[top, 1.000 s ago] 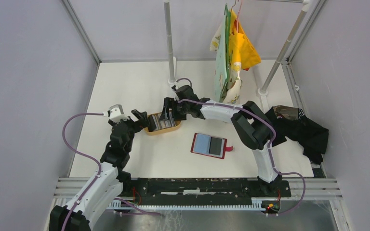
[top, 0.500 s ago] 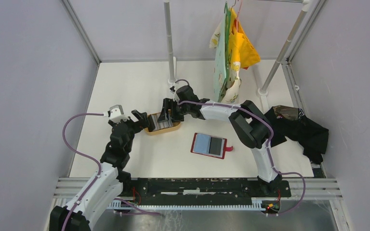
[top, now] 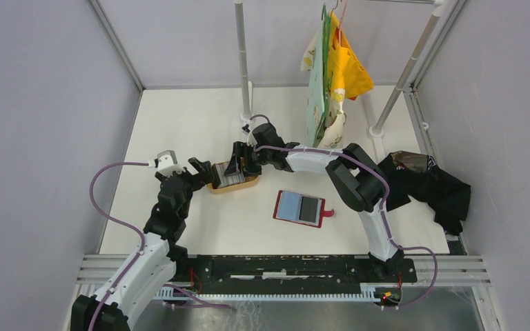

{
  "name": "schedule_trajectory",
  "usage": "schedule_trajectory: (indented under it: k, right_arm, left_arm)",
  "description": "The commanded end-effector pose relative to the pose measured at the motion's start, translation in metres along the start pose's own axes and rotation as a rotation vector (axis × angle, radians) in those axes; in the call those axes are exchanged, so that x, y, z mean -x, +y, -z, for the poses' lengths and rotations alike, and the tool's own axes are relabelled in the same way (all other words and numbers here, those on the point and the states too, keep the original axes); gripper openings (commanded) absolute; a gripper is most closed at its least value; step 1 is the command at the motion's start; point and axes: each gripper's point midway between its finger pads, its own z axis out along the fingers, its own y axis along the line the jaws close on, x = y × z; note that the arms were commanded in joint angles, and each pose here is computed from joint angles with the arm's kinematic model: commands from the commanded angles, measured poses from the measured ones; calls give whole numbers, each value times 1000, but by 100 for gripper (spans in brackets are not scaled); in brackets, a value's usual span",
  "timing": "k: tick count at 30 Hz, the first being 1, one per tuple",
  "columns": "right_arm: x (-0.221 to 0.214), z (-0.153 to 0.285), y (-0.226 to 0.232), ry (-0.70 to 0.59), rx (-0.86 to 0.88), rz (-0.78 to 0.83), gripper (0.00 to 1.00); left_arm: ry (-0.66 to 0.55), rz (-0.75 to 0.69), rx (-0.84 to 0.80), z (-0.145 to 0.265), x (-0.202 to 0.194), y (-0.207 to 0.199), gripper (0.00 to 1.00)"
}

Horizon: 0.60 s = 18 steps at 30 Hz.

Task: Put the credit cards into the card holder
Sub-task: Pick up the credit card from the storage box.

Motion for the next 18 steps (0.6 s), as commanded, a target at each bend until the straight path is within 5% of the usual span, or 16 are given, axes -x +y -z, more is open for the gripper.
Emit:
schedule_trajectory:
  k: [1,18]
  right_arm:
    - [4,12,10,-10,26,31,74]
    - [20,38,10,-71,63,29,64]
  left_arm:
    - [-56,23,11,-1,14,0,100]
    - [-52,21,15,-1,14,1,100]
